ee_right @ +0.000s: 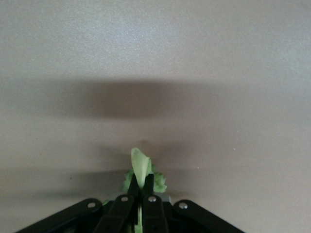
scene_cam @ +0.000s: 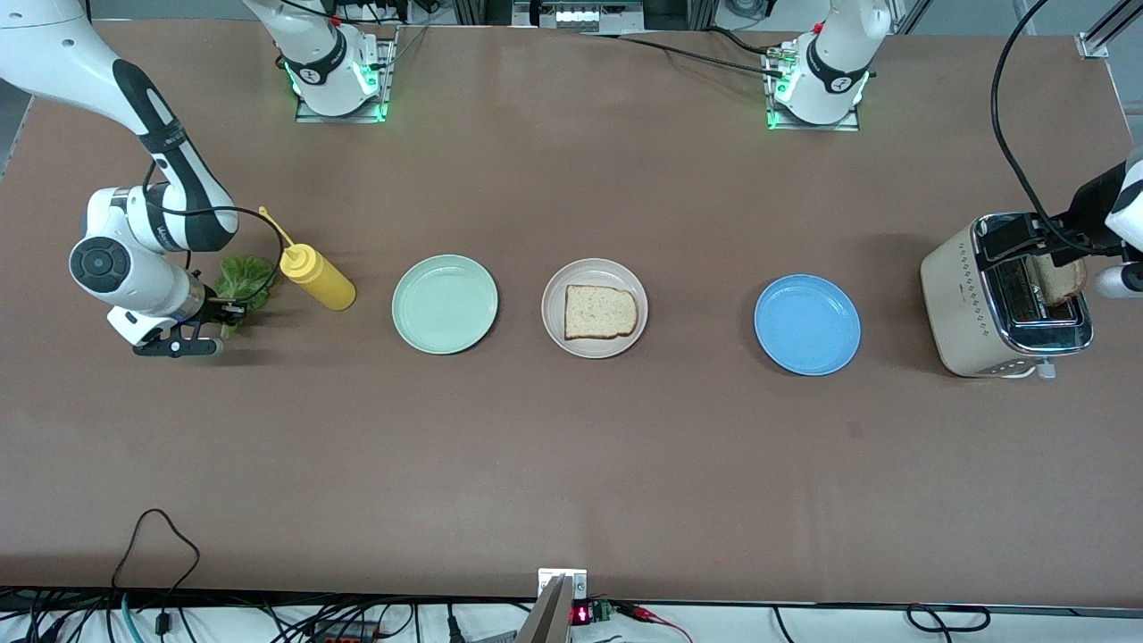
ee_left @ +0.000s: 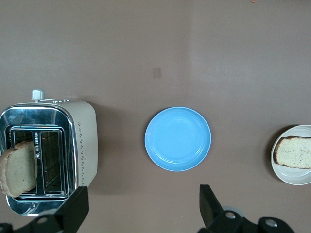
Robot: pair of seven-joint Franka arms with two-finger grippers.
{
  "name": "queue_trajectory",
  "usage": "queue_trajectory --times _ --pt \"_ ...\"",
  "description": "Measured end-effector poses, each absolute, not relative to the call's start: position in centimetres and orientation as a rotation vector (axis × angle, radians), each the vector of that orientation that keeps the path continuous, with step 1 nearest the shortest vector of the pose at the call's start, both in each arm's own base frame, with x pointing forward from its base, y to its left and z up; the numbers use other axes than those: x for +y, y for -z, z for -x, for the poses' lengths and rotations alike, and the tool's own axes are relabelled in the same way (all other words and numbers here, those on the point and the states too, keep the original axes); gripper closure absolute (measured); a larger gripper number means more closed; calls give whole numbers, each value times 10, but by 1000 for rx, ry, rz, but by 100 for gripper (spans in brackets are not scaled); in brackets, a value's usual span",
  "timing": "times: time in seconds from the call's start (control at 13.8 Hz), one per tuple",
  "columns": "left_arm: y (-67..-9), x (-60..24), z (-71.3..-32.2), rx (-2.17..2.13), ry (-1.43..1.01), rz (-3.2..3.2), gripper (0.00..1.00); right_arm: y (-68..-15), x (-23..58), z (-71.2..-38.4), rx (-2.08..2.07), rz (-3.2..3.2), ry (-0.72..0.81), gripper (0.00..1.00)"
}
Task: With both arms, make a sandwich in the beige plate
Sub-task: 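Grasp the green lettuce leaf with the right gripper, then lift the lettuce and carry it over the bread on the beige plate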
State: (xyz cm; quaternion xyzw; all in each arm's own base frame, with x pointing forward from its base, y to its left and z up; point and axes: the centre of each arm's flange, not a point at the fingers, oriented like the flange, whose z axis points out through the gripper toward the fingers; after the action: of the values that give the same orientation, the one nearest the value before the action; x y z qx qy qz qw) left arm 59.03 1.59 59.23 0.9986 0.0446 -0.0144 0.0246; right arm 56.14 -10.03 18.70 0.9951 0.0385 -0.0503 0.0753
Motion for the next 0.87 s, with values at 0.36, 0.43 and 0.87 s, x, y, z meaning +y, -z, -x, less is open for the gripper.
queue_trajectory --times 0.36,0.43,0.87 --pt "-594 15 -590 135 40 -3089 0 -217 -111 -571 256 -2951 125 96" --pt "-594 14 -590 134 40 -3089 0 -228 -113 -571 279 -2936 136 96" --pt "-594 13 -590 131 39 -3089 0 -316 -117 -570 348 -2988 255 96"
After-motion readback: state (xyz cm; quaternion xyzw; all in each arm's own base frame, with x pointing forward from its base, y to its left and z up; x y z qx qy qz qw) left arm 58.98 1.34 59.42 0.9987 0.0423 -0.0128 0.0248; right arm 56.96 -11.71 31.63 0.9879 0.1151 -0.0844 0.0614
